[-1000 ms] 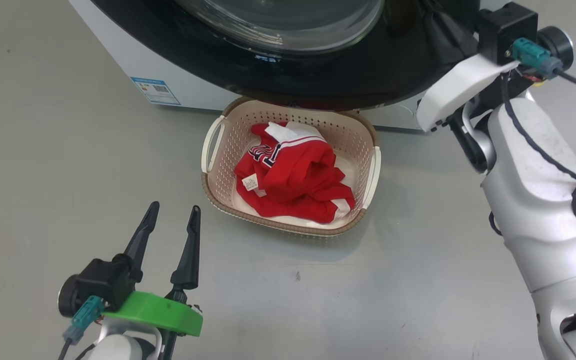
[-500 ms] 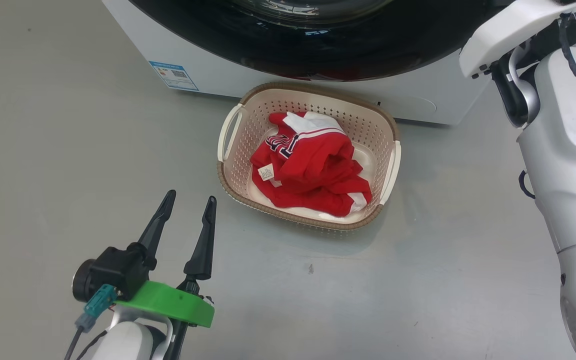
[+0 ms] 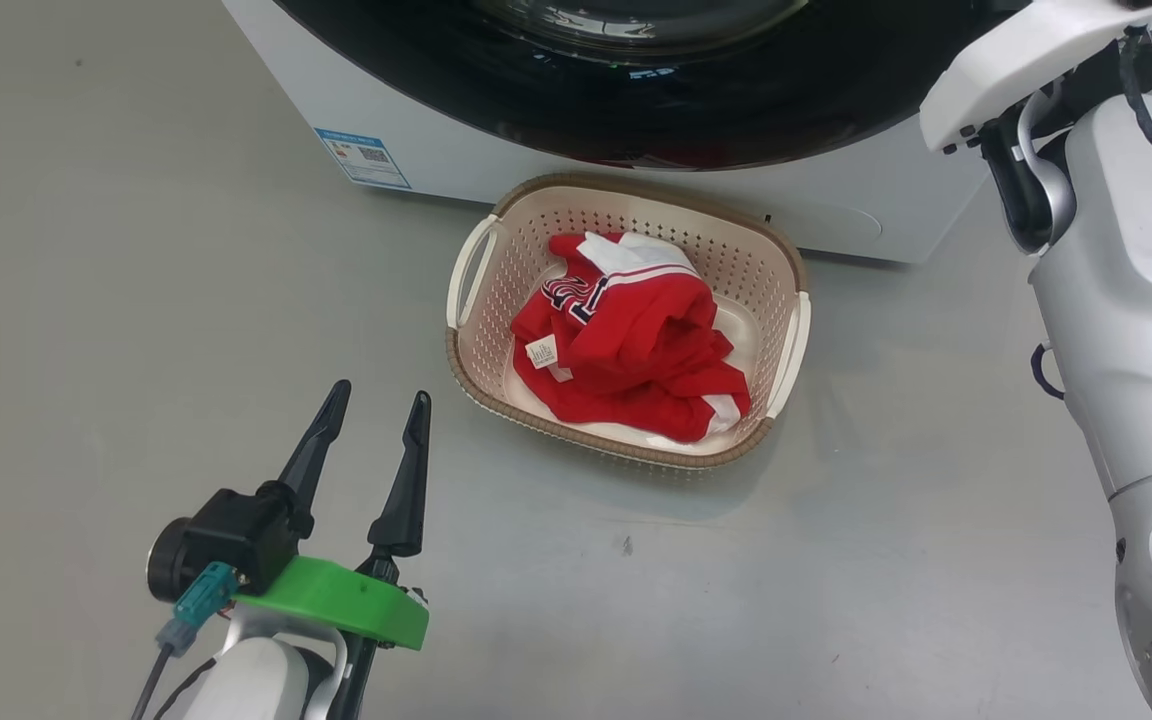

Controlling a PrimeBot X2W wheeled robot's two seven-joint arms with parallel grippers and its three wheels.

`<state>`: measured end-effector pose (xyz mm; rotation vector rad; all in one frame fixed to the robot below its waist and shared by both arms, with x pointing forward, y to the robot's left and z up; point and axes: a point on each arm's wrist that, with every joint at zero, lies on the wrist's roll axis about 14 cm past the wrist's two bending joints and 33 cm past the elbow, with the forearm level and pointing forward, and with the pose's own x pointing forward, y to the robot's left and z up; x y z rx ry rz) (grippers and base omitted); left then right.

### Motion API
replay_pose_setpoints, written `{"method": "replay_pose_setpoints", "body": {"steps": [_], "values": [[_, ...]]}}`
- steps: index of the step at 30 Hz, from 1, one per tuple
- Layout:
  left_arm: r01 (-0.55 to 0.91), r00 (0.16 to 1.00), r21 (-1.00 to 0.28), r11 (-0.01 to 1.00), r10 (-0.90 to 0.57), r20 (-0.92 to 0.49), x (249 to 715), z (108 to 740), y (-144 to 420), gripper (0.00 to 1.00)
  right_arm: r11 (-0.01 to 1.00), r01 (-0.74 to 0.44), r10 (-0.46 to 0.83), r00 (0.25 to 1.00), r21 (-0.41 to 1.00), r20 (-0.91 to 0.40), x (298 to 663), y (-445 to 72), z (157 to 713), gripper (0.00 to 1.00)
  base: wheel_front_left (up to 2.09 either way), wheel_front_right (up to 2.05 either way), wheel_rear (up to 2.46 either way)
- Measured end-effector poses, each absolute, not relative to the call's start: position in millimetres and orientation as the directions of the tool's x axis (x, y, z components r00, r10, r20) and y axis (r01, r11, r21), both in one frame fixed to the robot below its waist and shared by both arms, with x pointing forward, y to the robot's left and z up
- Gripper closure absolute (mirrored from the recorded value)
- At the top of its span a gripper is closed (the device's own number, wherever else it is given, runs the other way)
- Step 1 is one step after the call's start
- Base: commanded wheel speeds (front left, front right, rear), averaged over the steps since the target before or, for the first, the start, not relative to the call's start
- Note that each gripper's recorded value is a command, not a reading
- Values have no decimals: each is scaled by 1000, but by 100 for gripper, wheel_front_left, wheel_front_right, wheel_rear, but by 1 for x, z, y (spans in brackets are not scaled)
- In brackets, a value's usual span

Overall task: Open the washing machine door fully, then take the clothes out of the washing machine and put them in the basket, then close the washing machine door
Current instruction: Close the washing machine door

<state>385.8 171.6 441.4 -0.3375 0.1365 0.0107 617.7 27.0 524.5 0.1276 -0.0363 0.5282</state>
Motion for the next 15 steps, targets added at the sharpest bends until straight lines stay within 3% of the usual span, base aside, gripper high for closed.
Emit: {"method": "replay_pose_setpoints", "body": {"steps": [15], "values": [[-9, 995, -284, 959, -18, -93, 377, 456, 176, 0, 864, -464, 481, 875, 195, -51, 564, 9, 477, 100, 0, 0, 0]]}}
